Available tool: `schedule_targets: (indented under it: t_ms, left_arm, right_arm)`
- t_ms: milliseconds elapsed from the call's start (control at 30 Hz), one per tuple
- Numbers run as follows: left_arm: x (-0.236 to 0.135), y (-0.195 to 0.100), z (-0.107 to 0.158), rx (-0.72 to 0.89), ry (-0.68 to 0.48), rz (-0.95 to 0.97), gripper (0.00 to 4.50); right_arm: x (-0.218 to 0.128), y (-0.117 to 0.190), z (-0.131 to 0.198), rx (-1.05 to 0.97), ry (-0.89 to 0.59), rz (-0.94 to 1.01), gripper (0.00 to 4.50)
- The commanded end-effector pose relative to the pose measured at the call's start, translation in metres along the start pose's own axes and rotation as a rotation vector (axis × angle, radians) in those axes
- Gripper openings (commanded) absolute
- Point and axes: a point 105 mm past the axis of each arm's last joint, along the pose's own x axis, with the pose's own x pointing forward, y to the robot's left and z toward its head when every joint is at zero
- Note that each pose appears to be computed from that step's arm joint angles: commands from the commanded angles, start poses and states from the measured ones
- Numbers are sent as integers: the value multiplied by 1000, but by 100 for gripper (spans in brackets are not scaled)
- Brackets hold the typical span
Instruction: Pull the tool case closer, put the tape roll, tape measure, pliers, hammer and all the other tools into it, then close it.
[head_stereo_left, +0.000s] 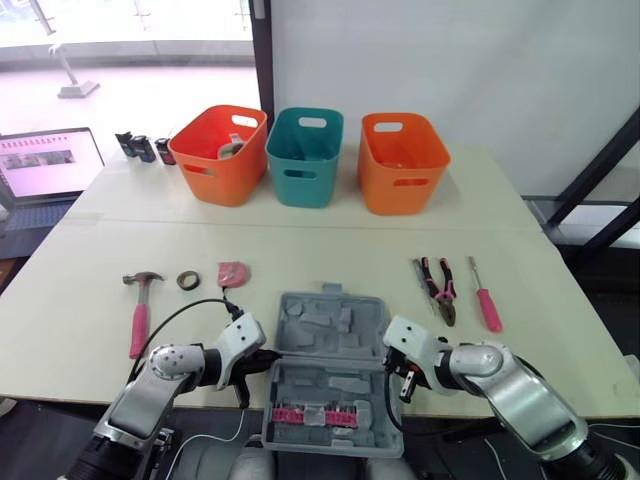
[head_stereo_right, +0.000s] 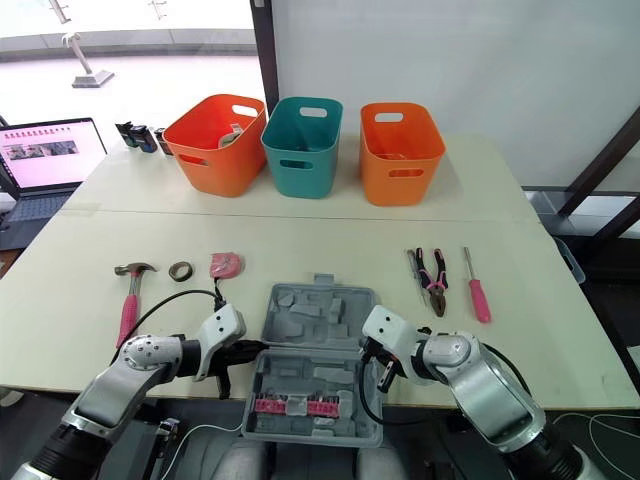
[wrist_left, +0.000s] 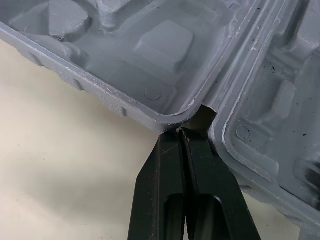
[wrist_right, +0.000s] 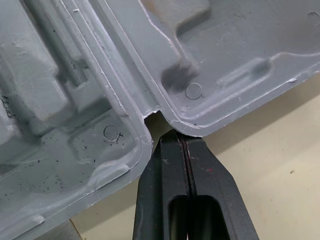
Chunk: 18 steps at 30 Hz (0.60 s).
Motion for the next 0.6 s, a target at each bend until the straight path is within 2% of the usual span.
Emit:
schedule_targets:
  t_ms: [33, 600]
  left_arm:
    - [7, -15, -7, -19, 22, -67, 9]
    - [6, -5, -8, -13, 30, -33, 9]
  right_arm:
    - [-1, -5, -2, 14, 4, -26, 0]
    - [3, -11, -3, 23, 3, -48, 0]
